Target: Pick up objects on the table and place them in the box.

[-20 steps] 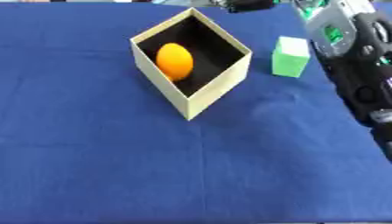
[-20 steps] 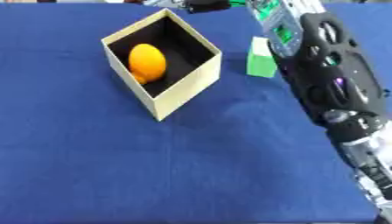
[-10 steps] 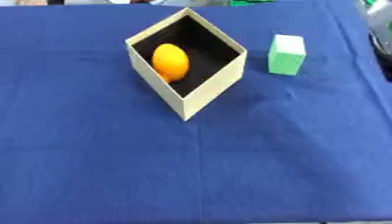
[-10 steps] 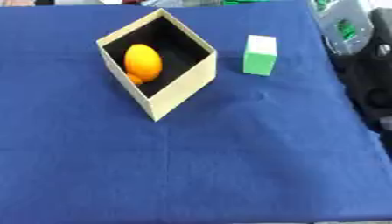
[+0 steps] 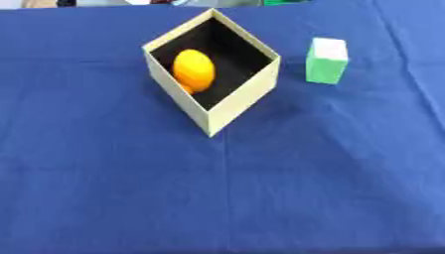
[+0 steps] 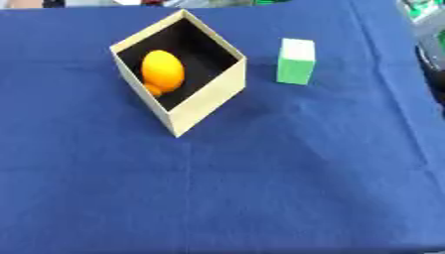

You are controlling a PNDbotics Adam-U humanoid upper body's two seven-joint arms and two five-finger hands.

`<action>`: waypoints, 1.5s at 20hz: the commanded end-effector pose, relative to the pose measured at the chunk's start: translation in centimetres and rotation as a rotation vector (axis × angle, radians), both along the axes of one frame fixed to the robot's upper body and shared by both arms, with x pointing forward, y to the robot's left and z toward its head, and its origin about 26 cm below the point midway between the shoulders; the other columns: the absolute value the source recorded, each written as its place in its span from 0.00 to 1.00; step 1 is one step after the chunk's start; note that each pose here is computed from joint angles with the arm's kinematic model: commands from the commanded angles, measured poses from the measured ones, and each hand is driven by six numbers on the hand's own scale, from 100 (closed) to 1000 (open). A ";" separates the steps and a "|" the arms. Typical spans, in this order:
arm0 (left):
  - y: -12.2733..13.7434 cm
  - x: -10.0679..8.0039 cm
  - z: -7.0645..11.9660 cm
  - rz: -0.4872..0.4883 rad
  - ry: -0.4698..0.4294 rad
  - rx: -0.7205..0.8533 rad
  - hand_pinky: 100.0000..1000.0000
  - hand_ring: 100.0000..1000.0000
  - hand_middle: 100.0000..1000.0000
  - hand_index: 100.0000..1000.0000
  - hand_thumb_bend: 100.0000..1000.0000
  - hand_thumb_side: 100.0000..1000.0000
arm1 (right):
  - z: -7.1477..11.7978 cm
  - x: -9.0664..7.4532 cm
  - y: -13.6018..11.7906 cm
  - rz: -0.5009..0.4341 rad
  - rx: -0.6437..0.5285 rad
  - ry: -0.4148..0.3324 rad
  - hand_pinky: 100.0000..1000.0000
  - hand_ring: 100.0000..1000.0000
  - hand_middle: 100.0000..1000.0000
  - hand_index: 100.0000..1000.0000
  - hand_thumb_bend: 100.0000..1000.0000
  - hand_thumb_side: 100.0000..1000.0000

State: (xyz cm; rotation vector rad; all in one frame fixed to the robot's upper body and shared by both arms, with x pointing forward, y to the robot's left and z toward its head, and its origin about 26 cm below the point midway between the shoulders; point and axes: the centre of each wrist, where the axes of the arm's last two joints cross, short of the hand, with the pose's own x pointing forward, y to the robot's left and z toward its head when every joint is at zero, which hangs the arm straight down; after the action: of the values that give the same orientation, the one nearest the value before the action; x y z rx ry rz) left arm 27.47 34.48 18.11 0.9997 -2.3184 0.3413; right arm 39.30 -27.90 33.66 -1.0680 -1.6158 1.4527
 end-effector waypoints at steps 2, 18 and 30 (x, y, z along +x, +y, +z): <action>0.1 -0.2 0.9 0.002 -0.035 0.014 0.88 0.53 0.60 0.66 0.25 0.93 | 1.8 -1.5 -1.4 -0.004 -0.004 -0.052 0.92 0.94 0.93 1.00 0.00 1.00; 0.1 -0.2 0.8 0.000 -0.031 0.007 0.88 0.53 0.60 0.66 0.25 0.93 | -1.4 -0.4 -3.5 -0.053 -0.042 0.091 0.95 1.00 1.00 1.00 0.17 1.00; 0.0 -0.2 0.7 -0.006 -0.029 0.007 0.88 0.53 0.60 0.66 0.25 0.93 | -4.3 2.7 -4.2 -0.091 -0.082 0.202 0.95 1.00 1.00 1.00 0.29 1.00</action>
State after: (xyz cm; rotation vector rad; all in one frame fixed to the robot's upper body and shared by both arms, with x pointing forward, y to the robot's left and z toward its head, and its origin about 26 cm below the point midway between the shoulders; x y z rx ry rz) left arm 27.52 34.34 17.99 0.9900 -2.3185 0.3566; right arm 42.06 -31.68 28.11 -0.9539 -1.3569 1.5230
